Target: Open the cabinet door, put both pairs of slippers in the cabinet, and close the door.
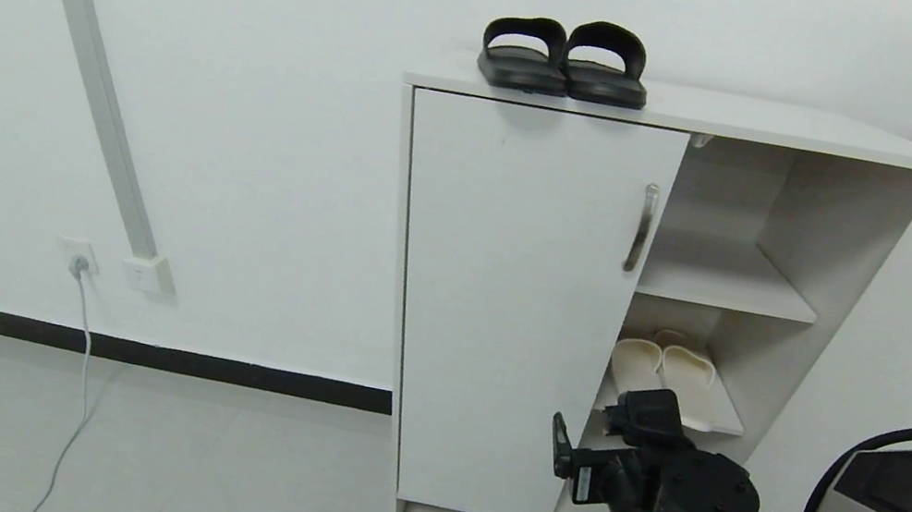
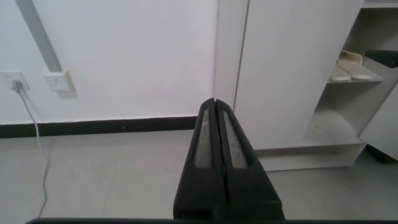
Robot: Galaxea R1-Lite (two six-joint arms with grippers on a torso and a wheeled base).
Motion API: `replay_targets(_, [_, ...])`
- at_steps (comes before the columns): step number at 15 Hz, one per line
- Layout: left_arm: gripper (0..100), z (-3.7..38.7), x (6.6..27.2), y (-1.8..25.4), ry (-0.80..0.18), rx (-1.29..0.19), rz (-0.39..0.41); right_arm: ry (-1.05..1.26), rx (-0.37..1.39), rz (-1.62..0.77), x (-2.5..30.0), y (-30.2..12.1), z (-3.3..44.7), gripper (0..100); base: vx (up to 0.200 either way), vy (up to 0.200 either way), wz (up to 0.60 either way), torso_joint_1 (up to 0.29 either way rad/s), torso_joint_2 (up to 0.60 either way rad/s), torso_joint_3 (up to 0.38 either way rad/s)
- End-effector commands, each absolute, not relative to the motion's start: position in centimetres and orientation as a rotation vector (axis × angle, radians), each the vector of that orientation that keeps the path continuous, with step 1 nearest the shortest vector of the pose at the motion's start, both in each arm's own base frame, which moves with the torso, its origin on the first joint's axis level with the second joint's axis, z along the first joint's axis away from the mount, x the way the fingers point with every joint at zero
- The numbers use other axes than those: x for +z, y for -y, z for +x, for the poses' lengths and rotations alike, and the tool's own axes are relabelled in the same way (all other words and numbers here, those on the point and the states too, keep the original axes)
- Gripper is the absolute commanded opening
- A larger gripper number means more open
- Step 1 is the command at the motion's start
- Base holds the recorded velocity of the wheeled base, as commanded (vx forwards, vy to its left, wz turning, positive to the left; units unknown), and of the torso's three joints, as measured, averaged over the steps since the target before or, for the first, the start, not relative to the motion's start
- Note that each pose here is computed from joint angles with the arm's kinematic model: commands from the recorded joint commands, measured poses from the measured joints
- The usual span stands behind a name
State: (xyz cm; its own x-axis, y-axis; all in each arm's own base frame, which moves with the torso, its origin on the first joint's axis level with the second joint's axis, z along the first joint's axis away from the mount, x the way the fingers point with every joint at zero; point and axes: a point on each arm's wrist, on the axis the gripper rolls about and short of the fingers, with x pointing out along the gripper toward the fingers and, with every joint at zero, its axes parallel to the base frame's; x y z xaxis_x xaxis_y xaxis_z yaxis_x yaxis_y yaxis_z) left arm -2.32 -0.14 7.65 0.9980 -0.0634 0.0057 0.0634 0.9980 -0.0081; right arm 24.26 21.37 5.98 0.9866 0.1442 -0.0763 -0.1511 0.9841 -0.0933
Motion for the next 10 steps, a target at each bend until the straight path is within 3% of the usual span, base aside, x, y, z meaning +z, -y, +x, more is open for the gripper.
replay_targets(1, [0,-2.31,7.65,0.14,0.004,-0.063,-0.009,-0.073,0.149,-0.102,5.8,-21.39,24.28,100,0.0,0.2,0.0,-0.002,0.01,-0.002])
replay_targets(2, [0,-2.31,7.65,0.14,0.004,-0.063,-0.009,-0.073,0.149,-0.102,5.8,-21.39,24.28,100,0.0,0.2,0.0,0.002,0.0,0.007])
replay_targets(10, [0,-2.31,7.65,0.14,0.004,-0.063,-0.009,-0.085,0.175,-0.104,5.71,-21.13,23.94,100,0.0,0.0,0.0,0.0,0.0,0.0])
